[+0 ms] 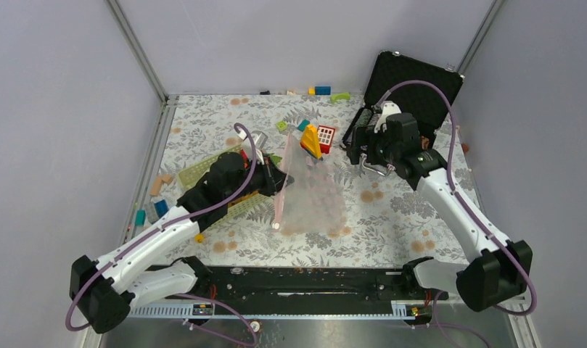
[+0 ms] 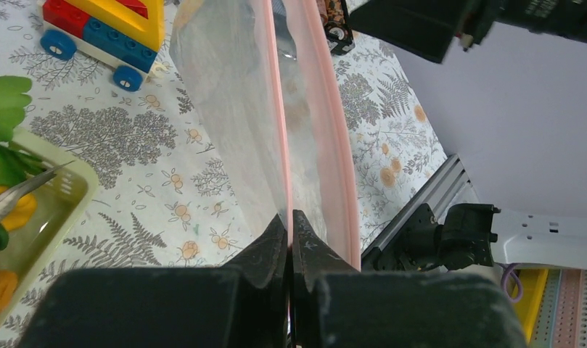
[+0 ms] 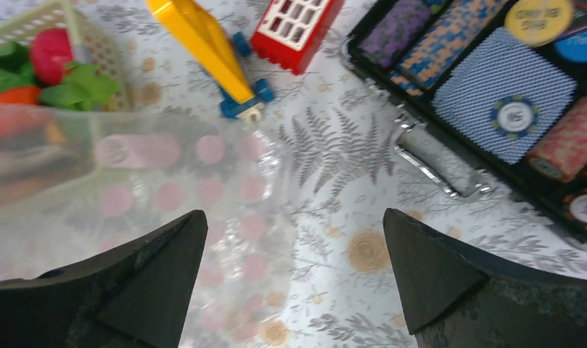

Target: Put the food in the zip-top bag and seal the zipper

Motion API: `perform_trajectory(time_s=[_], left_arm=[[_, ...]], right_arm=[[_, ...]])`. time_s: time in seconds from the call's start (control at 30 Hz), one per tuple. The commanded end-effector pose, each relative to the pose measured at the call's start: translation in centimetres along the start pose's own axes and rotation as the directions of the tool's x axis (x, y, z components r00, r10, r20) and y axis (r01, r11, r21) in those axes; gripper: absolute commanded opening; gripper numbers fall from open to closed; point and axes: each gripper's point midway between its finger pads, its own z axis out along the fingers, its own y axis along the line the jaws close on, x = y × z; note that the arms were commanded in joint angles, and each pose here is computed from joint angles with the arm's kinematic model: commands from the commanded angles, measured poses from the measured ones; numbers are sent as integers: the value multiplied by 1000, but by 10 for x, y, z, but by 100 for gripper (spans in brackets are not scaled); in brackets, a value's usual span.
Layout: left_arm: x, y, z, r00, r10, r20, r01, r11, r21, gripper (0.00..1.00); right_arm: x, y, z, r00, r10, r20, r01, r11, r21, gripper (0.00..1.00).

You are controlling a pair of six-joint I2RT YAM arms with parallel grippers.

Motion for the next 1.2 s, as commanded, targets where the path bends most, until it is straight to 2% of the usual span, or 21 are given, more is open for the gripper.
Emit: perform_trajectory(time_s=[0.0,0.1,0.2,0.3,0.43,0.77,1.0,1.17], left_arm=[[-35,-26,14,995,17,98,-21,999,34,0],[-34,-30,23,996,7,94,-9,1000,22,0],[-34,-36,30,995,10,101,-11,1000,9,0],[-32,-46,37,995,30,93,-32,999,14,0],[-30,-53,46,995,41,86,-42,999,8,0],[-24,-60,59,997,53,59,-53,999,7,0],[-19,-67,65,997,58,41,-59,998,20,0],[-18,-67,67,997,60,37,-61,998,11,0]], right_arm=[[-7,39,-23,992,120,41,-109,974,-197,100],[-6,69,-42,970,245,-11,-234,912,-336,100],[-7,93,-62,964,267,1,-247,892,-379,100],[-6,102,-76,966,256,34,-234,923,-307,100],[-12,113,-83,947,320,38,-295,908,-297,99],[-27,124,-85,945,308,107,-273,927,-255,97],[-22,129,-69,952,296,78,-274,937,-219,97],[-8,127,-53,956,292,33,-282,944,-169,92]])
